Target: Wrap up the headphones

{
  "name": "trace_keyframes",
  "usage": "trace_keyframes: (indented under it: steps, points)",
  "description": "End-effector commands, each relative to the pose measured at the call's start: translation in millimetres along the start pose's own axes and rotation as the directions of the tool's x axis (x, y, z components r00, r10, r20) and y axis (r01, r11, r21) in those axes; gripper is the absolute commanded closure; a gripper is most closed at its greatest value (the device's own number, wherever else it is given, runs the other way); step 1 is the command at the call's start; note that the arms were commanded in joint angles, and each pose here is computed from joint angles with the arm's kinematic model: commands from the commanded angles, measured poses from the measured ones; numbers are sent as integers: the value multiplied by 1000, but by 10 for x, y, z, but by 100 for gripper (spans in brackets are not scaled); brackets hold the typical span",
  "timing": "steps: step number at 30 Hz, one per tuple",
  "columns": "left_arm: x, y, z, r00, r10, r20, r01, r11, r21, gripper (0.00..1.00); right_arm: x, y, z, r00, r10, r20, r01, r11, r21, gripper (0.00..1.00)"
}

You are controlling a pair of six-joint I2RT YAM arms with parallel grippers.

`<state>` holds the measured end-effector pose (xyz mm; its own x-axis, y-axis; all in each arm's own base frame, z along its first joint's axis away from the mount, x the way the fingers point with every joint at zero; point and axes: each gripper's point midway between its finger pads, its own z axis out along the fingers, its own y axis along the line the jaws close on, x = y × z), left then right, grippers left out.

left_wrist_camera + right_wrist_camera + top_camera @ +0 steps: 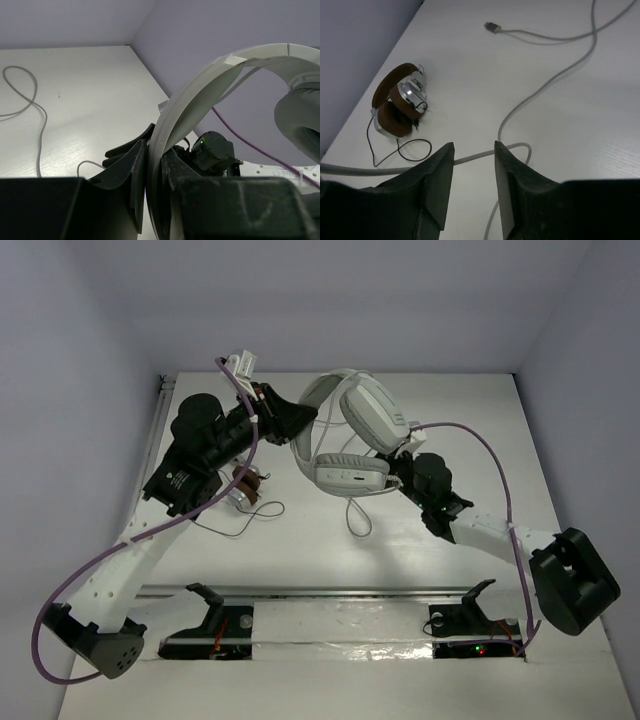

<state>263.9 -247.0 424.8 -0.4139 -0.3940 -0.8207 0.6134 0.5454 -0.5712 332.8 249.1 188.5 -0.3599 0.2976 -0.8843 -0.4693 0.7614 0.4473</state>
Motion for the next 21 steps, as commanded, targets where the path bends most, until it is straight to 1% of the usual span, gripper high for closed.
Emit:
trace_keyframes:
  steps: [1, 3, 4, 5, 6, 7, 9, 10, 11, 13, 15, 16, 18, 19, 21]
  points:
    - [-506, -320, -92, 990, -1, 144, -9, 997, 71, 100, -242, -37, 21, 992, 27, 120, -30, 999, 26, 59]
    - [-558, -312, -100, 988, 4, 156, -15, 998, 64, 100, -242, -138, -78, 989, 51, 141, -62, 995, 78, 78]
    - [-574, -319, -105, 987, 5, 160, -15, 998, 63, 100, -268, -215, -121, 985, 52, 164, -71, 990, 118, 78]
    - [-580, -322, -102, 987, 5, 161, -16, 998, 64, 100, -329, -220, -191, 979, 69, 191, -94, 988, 126, 70]
    - [-589, -327, -97, 987, 6, 163, -16, 998, 65, 100, -264, -277, -243, 979, 76, 189, -104, 984, 144, 60]
    - [-615, -305, -99, 986, 7, 169, -17, 998, 58, 100, -264, -277, -279, 977, 79, 196, -108, 984, 141, 48]
    - [-619, -304, -87, 986, 6, 169, -16, 998, 59, 100, -264, -241, -316, 975, 85, 206, -110, 987, 115, 31]
    - [-624, -309, -82, 985, 3, 170, -14, 998, 62, 100, -182, -199, -314, 980, 84, 179, -100, 991, 84, 29]
    - [-627, -314, -79, 985, 2, 170, -13, 998, 64, 100, -173, -162, -300, 982, 67, 175, -79, 995, 60, 29]
    - [-641, -345, -77, 985, -2, 171, -12, 997, 77, 100, -39, -119, -230, 991, 63, 120, -67, 997, 26, 29]
    - [-650, -362, -70, 986, -3, 168, -11, 997, 82, 100, -26, -66, -179, 993, 38, 112, -37, 999, -9, 29]
    - [-655, -364, -76, 986, -3, 170, -12, 997, 82, 100, 72, -43, -132, 997, 28, 72, -26, 999, -31, 29]
    - [-669, -374, -82, 985, -2, 173, -12, 997, 82, 100, 45, -26, -30, 998, -2, 65, 5, 999, -37, 28]
    - [-674, -376, -89, 985, -2, 174, -12, 997, 81, 100, 136, -86, 46, 999, -8, 39, 9, 1000, -19, 28]
    - [-679, -390, -95, 985, -4, 175, -11, 996, 87, 100, 92, -102, 184, 999, -19, 50, 19, 1000, -9, 28]
